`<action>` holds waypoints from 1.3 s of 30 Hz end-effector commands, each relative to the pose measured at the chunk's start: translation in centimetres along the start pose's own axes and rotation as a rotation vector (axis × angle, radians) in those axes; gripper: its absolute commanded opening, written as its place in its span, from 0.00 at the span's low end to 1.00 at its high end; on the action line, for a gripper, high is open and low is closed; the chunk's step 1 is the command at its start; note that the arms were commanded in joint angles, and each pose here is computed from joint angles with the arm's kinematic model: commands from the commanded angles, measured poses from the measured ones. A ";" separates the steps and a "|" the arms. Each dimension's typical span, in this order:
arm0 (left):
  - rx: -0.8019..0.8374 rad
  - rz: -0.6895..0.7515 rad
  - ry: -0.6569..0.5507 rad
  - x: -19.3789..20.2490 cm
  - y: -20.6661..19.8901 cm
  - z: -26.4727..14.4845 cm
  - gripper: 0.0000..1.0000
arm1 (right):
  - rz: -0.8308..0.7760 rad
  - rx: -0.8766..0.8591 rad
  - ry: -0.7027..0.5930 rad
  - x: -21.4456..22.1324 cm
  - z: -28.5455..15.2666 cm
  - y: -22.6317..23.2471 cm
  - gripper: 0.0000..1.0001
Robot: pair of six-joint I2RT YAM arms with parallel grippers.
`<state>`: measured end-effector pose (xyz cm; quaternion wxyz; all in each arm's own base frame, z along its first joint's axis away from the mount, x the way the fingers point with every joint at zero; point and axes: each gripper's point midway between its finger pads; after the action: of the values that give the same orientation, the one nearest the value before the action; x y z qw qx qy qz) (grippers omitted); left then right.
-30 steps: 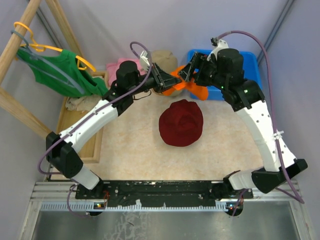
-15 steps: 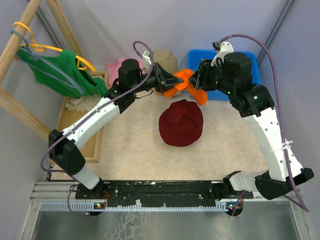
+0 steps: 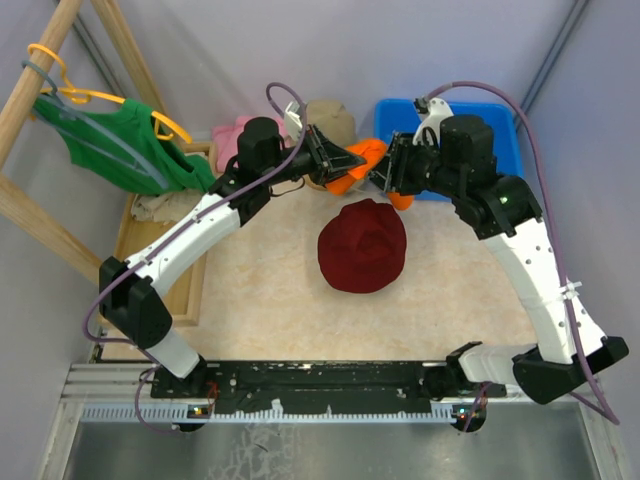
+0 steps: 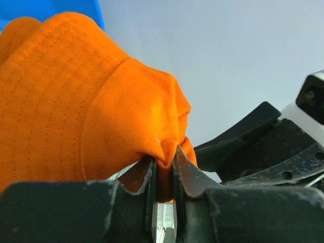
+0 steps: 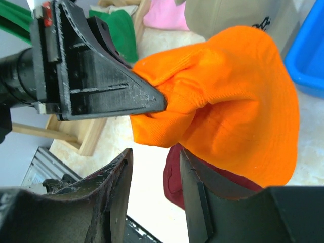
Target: Stack the hats
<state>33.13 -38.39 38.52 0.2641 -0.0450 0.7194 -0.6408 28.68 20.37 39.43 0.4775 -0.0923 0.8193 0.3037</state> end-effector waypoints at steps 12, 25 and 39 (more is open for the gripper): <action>0.076 0.036 -0.026 -0.9 -3.0 -1.0 0.18 | 0.033 -0.052 -0.114 -2.6 0.9 1.5 0.42; 0.111 0.034 -0.033 -1.4 -4.2 -1.7 0.17 | 0.040 0.002 -0.065 -1.1 3.5 -0.1 0.01; -0.031 0.167 -0.227 -8.9 -1.9 -7.6 0.80 | 0.063 0.029 -0.221 -7.2 -2.1 1.5 0.00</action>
<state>38.10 -30.54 40.20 0.3433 -0.0853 0.7133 -0.6050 30.88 19.94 43.56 0.5265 -0.0377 0.7956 0.2972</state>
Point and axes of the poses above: each gripper's point midway between its finger pads, its own z axis out along the fingers, its own y axis along the line the jaws close on, x = y × z, and after that the axes turned 1 degree about -z, right-handed
